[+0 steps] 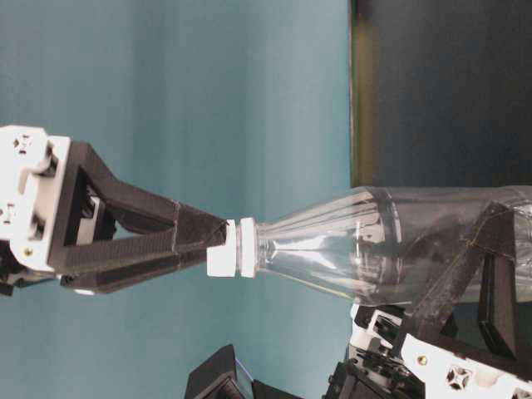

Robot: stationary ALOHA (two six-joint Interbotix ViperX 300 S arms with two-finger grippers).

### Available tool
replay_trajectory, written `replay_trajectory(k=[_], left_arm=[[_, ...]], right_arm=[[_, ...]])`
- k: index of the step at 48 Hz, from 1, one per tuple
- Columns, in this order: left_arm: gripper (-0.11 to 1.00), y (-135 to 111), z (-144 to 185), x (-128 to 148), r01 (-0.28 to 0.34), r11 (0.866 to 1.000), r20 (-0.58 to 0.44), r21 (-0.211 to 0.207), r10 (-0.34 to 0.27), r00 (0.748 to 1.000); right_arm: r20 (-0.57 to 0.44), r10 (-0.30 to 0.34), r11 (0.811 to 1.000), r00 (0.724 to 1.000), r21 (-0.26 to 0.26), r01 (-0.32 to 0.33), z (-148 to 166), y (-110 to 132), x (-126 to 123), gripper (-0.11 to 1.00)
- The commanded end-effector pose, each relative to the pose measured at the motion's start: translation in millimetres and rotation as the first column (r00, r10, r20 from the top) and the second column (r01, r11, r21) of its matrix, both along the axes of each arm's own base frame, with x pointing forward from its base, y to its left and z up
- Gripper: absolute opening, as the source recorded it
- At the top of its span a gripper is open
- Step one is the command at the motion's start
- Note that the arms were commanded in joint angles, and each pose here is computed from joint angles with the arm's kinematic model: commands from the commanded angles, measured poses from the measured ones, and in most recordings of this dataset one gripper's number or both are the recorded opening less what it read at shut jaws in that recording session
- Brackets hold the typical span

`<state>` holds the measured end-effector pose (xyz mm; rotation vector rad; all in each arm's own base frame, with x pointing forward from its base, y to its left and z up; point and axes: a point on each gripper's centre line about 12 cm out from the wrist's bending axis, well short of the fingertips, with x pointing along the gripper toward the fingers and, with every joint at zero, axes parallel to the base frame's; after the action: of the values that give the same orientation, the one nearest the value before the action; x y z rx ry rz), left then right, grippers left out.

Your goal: Open the bottle cap by holding the bottle with the left arm and twisting the cap with the right arm.

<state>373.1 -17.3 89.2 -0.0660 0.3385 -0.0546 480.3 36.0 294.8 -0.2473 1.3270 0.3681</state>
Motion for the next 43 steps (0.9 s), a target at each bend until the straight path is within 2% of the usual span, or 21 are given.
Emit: replay_trajectory(k=[1, 6, 8, 32, 43], left_arm=[[0.81, -1.5, 2.6, 2.8, 0.005, 1.0, 0.009, -0.002, -0.005, 1.0], [0.81, -1.5, 2.6, 2.8, 0.005, 1.0, 0.009, -0.002, -0.005, 1.0], [0.81, -1.5, 2.6, 2.8, 0.005, 1.0, 0.009, -0.002, -0.005, 1.0], [0.81, -2.1, 2.3, 3.3, 0.006, 1.0, 0.003, -0.001, -0.006, 1.0], [0.81, -2.5, -0.1, 2.5, 0.007, 1.0, -0.018, 0.0, -0.007, 1.0]], right_arm=[[0.022, 0.08, 0.997, 0.997, -0.014, -0.08, 4.5, 3.1, -0.5, 0.37], [0.027, 0.155, 0.988, 0.988, -0.031, -0.154, 3.8, 3.8, -1.2, 0.37], [0.032, 0.166, 0.986, 0.986, -0.034, -0.165, 4.6, 3.8, -1.2, 0.37], [0.022, 0.103, 0.995, 0.994, -0.02, -0.102, 1.8, 2.2, -3.7, 0.37], [0.021, 0.094, 0.995, 0.995, -0.021, -0.094, -2.4, 2.3, -8.2, 0.37]])
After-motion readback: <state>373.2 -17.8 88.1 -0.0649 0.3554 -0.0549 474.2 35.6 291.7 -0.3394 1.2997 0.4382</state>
